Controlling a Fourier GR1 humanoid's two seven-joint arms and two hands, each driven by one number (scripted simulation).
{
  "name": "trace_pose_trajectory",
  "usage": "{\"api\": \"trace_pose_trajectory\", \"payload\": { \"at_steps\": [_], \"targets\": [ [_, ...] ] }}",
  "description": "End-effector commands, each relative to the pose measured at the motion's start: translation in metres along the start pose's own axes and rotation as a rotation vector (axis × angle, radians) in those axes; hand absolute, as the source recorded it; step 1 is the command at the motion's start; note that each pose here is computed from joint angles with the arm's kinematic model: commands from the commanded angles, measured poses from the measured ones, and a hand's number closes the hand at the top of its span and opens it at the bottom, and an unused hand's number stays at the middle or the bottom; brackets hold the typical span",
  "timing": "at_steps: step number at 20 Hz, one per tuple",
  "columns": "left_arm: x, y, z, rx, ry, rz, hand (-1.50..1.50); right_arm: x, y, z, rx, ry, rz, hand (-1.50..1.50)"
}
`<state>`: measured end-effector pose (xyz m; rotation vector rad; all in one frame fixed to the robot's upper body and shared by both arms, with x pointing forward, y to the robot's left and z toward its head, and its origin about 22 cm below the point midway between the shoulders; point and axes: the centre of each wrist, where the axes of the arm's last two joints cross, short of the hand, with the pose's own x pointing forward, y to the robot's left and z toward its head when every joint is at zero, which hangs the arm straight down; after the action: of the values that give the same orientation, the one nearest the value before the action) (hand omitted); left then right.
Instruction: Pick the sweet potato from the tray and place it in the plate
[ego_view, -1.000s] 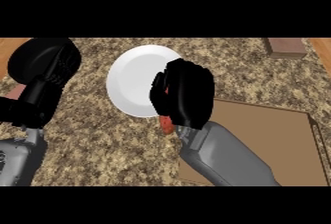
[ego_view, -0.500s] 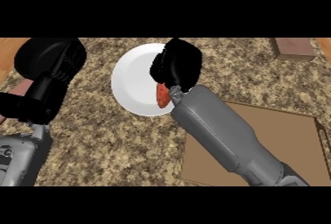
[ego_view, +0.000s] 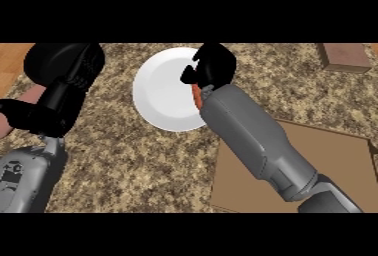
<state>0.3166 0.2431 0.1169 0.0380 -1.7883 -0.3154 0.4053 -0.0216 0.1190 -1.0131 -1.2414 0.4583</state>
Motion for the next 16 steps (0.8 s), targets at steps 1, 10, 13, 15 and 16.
{"api": "trace_pose_trajectory", "payload": {
  "at_steps": [1, 10, 13, 15, 16],
  "targets": [
    [0.001, -0.010, 0.001, -0.031, -0.001, 0.006, 0.00, -0.007, 0.006, -0.010, -0.008, 0.099, -0.094, -1.50],
    [-0.005, 0.001, -0.001, -0.019, -0.007, -0.007, 0.00, -0.011, 0.005, -0.014, -0.161, 0.000, -0.374, -1.50],
    [0.006, 0.008, -0.008, -0.014, -0.027, -0.010, 0.00, 0.009, -0.011, -0.014, -0.191, -0.024, -0.495, -1.50],
    [0.005, -0.004, -0.007, -0.023, -0.004, 0.005, 0.00, 0.000, -0.005, -0.013, -0.207, -0.004, -0.543, -1.50],
    [-0.001, 0.005, -0.004, -0.012, -0.004, 0.004, 0.00, 0.002, -0.007, -0.012, -0.211, -0.013, -0.572, -1.50]
  ]
}}
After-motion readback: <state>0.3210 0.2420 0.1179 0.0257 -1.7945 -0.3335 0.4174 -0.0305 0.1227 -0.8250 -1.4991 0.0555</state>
